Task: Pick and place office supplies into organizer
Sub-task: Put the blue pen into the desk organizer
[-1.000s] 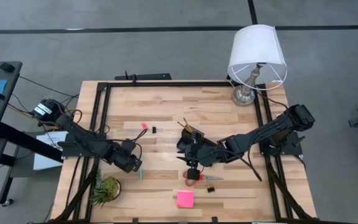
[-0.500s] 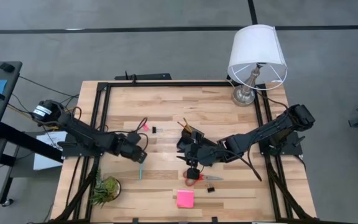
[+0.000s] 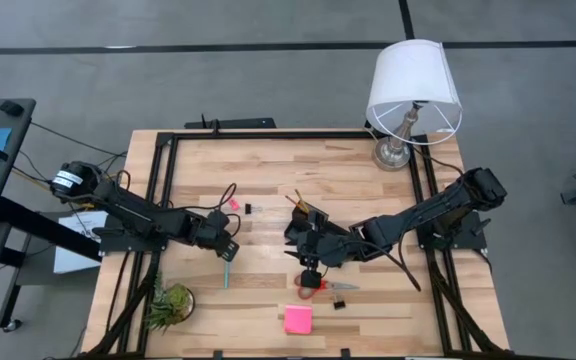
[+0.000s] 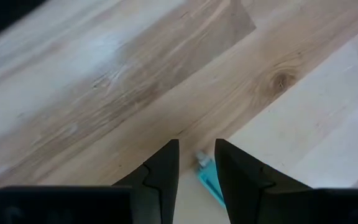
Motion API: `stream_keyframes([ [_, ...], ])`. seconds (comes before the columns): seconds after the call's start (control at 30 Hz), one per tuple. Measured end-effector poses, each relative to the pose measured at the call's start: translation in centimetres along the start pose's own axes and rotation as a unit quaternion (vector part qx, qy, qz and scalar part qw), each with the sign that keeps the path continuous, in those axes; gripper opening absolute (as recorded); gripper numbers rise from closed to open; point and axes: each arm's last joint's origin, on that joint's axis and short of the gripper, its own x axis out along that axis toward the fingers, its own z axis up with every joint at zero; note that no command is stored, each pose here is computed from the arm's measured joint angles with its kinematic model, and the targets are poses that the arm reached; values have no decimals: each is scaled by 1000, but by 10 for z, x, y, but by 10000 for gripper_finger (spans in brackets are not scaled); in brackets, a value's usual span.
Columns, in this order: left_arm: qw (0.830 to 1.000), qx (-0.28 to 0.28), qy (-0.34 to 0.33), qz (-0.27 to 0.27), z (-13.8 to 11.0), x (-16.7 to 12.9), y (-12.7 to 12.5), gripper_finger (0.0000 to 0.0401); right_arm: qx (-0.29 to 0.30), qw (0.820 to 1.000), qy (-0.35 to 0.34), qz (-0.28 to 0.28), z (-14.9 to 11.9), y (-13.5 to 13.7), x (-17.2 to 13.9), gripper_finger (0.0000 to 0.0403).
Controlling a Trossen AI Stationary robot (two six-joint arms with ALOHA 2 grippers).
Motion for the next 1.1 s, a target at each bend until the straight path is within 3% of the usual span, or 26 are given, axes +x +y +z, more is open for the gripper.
stream_keyframes([
  [0.37, 1000, -22, 11, 10, -2, 8, -2, 96, -8, 1000, 16, -3, -3, -1, 0, 81],
  [0.57, 1000, -3, 9, 20, 0, 15, -9, 94, -11, 1000, 25, -4, -5, -1, 0, 81],
  [0.87, 999, 8, 34, 22, 2, 10, -16, 41, -16, 999, 36, -7, -8, -1, 0, 81],
  [1.1, 999, -15, 43, 31, 2, 9, -15, 32, -21, 999, 47, -8, -10, -2, 0, 81],
])
